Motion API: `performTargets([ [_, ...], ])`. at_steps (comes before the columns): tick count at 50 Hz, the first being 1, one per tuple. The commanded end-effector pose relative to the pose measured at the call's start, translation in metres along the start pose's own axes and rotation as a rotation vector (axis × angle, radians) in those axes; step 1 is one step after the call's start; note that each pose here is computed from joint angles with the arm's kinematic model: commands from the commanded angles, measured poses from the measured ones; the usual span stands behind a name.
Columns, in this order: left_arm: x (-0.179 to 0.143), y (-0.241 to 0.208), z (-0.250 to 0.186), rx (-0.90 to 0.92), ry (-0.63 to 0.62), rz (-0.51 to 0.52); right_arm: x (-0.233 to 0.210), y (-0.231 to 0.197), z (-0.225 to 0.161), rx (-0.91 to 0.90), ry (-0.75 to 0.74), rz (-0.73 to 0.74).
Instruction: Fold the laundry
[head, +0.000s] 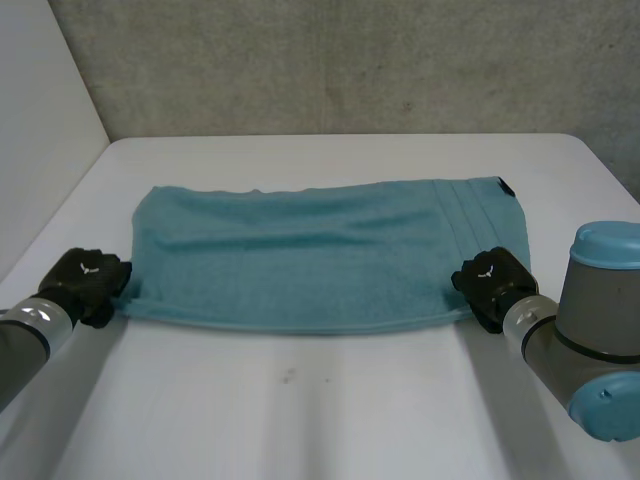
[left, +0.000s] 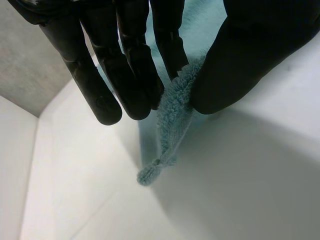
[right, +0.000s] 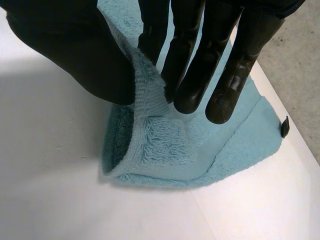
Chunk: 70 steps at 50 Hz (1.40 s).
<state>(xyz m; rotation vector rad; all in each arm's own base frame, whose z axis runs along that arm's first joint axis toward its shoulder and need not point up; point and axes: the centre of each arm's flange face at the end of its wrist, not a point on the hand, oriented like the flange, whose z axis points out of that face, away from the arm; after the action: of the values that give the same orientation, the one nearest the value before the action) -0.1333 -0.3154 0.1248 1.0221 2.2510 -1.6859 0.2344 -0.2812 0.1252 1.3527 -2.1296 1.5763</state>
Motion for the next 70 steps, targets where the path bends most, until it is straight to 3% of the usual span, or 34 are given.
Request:
performTargets([
  [1,-0.006,-0.014,-0.005,0.048,-0.033,0.002,0.0,0.0,0.0,-0.002,0.005,0.002],
  [5,-0.007,-0.016,-0.007,0.054,-0.037,0.001,0.003,-0.002,0.001,0.0,0.018,0.044],
  [9,-0.012,-0.015,-0.006,0.038,-0.071,0.001,0.018,0.004,0.003,-0.022,0.049,0.175],
  [19,-0.026,-0.01,-0.005,-0.004,-0.169,-0.038,0.072,0.035,-0.003,-0.099,0.142,0.601],
  [38,-0.02,-0.016,-0.008,0.015,-0.156,-0.08,0.069,0.061,-0.009,-0.116,0.091,0.839],
  [61,-0.02,-0.019,-0.01,0.021,-0.155,-0.084,0.072,0.05,0.002,-0.017,0.111,0.828],
  [65,-0.024,-0.03,-0.014,0.057,-0.172,-0.093,0.086,0.042,0.001,0.018,0.143,0.811],
  [70,-0.031,-0.046,-0.024,0.098,-0.191,-0.127,0.128,-0.005,-0.03,0.171,0.231,0.701],
])
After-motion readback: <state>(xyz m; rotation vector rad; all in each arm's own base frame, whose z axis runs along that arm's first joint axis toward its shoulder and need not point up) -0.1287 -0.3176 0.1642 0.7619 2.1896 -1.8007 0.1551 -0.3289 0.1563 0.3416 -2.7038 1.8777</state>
